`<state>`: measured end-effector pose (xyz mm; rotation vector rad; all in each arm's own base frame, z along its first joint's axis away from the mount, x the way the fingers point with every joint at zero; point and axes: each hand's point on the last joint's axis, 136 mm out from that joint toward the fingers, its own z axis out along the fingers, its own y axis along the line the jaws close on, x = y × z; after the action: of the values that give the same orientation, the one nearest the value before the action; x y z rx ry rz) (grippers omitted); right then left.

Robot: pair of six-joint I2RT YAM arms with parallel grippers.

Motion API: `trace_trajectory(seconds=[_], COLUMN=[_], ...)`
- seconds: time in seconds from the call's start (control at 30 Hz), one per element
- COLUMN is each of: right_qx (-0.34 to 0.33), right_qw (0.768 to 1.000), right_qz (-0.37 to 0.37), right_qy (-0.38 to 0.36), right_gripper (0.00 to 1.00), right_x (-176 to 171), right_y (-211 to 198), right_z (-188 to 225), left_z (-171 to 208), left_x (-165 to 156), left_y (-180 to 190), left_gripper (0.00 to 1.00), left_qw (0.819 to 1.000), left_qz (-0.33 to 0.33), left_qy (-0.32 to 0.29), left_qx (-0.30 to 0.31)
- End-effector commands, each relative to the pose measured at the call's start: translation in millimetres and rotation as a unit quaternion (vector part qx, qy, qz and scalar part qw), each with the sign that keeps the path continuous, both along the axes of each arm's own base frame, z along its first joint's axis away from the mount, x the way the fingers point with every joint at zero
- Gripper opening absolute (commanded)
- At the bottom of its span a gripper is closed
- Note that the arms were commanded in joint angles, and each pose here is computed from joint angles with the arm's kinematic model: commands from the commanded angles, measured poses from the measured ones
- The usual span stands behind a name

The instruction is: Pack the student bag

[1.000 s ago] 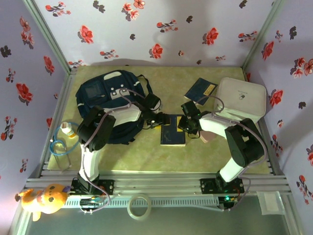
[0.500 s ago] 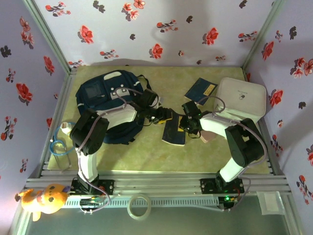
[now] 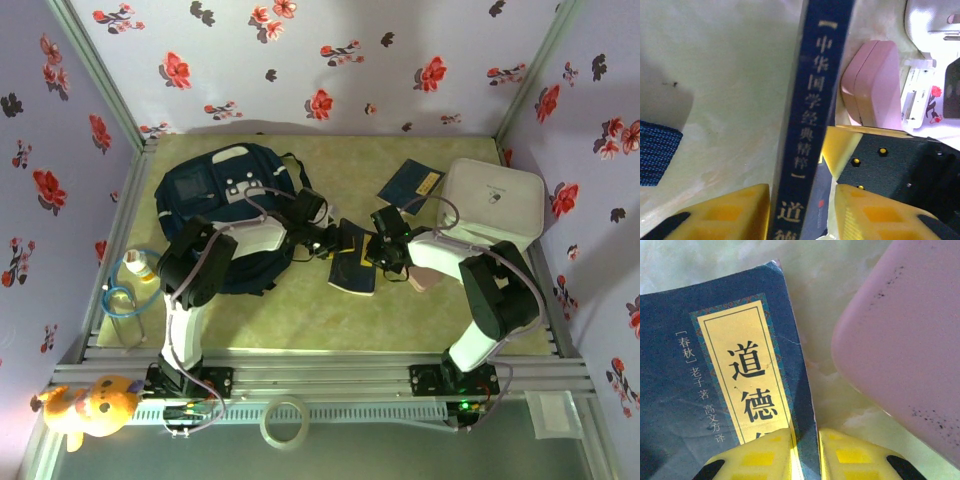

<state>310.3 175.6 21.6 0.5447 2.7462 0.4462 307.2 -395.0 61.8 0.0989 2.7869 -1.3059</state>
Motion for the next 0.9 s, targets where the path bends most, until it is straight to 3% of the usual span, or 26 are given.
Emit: trace_trajectory(seconds=[0.0, 0.27, 0.43, 0.63, 0.87], right_qx=[-0.011, -0.013, -0.005, 0.063, 0.175], right_qw=[0.999, 1.0, 1.0, 0.993, 0.973], right_qz=[0.01, 0.004, 0.028, 0.038, 0.034], right_qy=[0.033, 0.027, -0.01, -0.097, -0.144], right_gripper=[0.19, 0.23, 0.37, 0.62, 0.79], right_x=[-13, -13, -4, 17, 36], right_y=[2, -1, 3, 21, 51], right_z=[-20, -16, 12, 61, 105], left_z=[16, 22, 39, 84, 131], left_x=[-11, -2, 9, 36, 82], left_y=[-16, -4, 10, 39, 72], left_gripper=[0.34, 0.17, 0.0, 0.0, 0.0], left_qw=[0.999, 1.0, 0.999, 0.994, 0.979], left_qz=[-0.028, -0.009, 0.004, 0.047, 0.13], left_qy=[0.004, -0.017, -0.043, -0.088, -0.139], left_qx=[-0.03, -0.02, -0.025, -0.046, -0.068])
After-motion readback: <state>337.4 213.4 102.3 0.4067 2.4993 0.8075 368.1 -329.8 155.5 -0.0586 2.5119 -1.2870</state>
